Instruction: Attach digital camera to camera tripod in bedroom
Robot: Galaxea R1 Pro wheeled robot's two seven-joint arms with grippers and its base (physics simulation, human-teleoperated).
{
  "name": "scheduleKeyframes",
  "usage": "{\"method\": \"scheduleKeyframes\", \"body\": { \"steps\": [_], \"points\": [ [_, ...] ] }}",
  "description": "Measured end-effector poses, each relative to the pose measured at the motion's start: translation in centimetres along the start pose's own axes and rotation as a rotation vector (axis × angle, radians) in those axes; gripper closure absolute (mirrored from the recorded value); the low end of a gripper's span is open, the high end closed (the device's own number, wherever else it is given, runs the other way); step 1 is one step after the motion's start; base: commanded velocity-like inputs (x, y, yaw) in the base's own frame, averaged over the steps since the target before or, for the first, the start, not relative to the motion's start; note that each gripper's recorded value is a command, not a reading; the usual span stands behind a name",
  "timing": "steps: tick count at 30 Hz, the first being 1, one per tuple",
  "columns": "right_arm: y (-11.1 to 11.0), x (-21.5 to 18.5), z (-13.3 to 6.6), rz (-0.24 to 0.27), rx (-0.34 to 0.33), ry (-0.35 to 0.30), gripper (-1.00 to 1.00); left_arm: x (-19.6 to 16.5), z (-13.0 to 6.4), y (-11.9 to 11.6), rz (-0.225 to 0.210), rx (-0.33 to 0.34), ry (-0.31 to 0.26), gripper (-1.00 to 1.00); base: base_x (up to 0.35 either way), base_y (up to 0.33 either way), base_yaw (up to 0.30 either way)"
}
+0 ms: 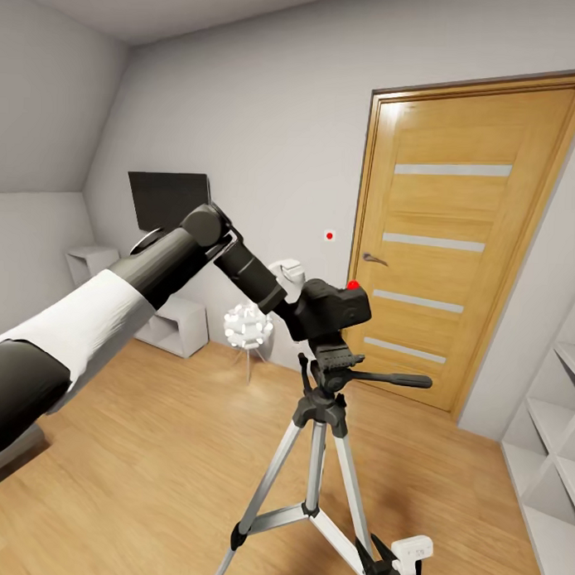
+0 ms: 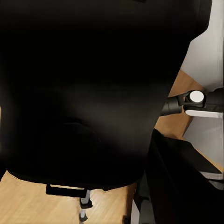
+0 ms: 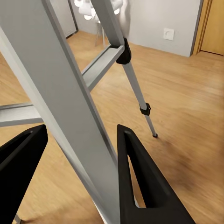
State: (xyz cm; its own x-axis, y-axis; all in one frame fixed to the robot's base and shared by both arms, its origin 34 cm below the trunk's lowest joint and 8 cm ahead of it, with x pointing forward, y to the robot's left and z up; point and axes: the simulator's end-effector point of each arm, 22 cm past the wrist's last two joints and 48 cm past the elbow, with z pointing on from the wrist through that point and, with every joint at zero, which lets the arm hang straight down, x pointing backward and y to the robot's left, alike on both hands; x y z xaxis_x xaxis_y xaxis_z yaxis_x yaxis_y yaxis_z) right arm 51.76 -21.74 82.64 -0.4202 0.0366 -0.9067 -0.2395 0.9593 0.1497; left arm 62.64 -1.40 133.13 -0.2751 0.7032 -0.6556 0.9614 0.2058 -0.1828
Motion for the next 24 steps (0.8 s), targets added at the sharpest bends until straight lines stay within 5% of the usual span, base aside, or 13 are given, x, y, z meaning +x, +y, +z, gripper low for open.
{"method": "scheduleKeyframes", "body": {
  "steps": [24],
  "points": [
    [0.01,0.02,-0.01,0.000,0.000,0.000,1.00,-0.50,-0.21,-0.10,-0.003,0.006,-0.019,1.00,0.000,0.000,0.000]
  ]
}}
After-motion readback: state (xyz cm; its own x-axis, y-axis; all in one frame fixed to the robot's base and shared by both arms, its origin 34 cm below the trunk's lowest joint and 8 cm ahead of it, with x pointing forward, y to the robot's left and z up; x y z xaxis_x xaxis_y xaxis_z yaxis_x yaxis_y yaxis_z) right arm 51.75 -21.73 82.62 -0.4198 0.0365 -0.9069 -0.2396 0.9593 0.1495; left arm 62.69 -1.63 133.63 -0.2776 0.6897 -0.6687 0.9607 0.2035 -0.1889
